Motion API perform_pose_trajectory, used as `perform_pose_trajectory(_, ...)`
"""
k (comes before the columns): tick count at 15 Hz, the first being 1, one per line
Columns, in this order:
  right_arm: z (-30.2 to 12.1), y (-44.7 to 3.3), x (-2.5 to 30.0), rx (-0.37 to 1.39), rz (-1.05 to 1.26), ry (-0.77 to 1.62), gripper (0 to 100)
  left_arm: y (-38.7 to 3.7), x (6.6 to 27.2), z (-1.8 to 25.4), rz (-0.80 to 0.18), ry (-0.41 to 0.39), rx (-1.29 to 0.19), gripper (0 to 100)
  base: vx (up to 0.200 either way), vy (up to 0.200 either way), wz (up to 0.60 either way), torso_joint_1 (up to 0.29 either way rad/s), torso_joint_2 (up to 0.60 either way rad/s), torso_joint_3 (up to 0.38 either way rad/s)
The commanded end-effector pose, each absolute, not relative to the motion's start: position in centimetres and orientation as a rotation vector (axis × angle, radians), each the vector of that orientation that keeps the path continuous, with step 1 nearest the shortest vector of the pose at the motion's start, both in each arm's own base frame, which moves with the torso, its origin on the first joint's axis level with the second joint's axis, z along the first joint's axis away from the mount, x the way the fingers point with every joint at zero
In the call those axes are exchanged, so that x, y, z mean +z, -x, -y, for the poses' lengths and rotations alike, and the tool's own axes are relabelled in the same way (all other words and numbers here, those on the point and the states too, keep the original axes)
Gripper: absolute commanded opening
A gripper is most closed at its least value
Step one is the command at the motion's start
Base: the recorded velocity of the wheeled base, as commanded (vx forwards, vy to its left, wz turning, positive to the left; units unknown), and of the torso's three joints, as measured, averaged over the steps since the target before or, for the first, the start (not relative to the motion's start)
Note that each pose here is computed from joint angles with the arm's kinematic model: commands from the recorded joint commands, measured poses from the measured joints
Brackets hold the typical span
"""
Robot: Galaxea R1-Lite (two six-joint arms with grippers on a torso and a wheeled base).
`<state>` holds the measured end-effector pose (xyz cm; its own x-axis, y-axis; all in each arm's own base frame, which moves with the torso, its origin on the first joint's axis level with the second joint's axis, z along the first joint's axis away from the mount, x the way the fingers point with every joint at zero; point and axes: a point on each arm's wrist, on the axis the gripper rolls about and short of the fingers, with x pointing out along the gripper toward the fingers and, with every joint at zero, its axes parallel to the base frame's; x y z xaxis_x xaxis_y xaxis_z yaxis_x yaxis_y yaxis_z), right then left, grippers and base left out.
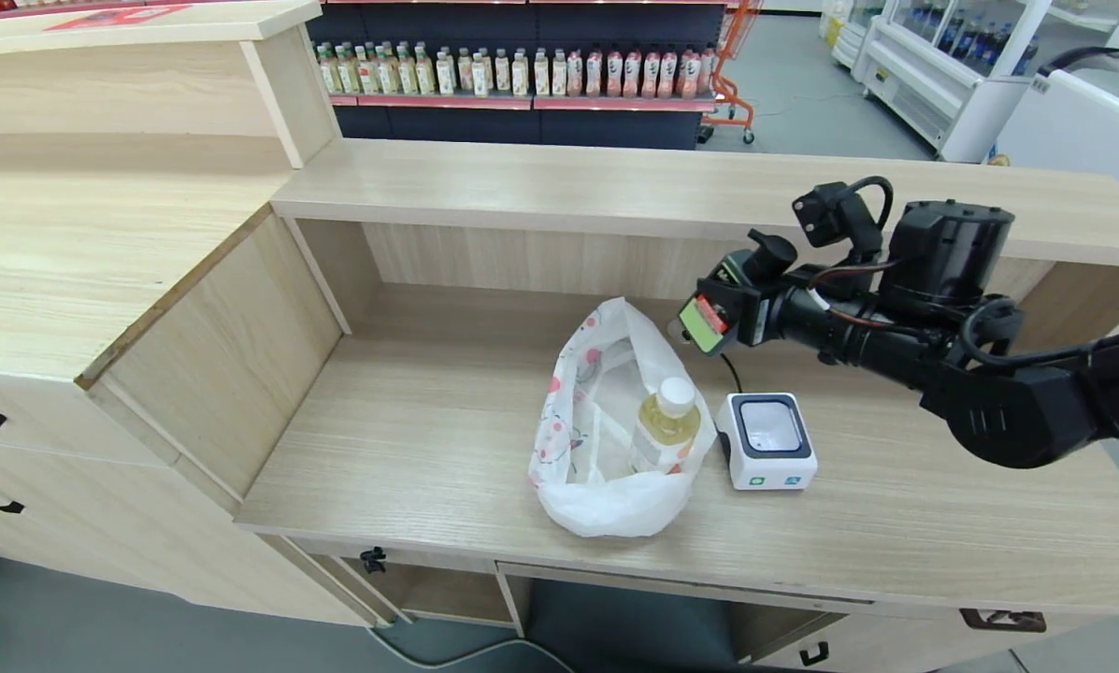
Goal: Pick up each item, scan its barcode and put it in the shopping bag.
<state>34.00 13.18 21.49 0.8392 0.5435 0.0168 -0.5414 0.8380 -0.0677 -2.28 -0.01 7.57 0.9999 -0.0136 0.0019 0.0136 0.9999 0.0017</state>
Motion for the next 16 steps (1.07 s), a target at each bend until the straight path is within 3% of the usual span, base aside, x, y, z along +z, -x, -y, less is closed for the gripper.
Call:
perform_pose_trajectory(1,-16.2,-34.9,20.7,0.642,0.037,0.116,0,2.3,7.6,0.0,0.003,-0.002,-0.014,100,0.0,0.0,0.0,0.0,0.0,0.0)
perform_pose_trajectory(7,-16.6,-42.0,15.6,0.548,0.002,0.167,0,2.3,7.6,0.0,0.002,0.0,-0.014,100,0.0,0.0,0.0,0.0,0.0,0.0)
perform_pose_trajectory(16,-18.0,-44.4,11.5,0.613,-0.045,0.16,0,2.3,7.6,0.0,0.002,0.0,-0.014,100,0.0,0.0,0.0,0.0,0.0,0.0)
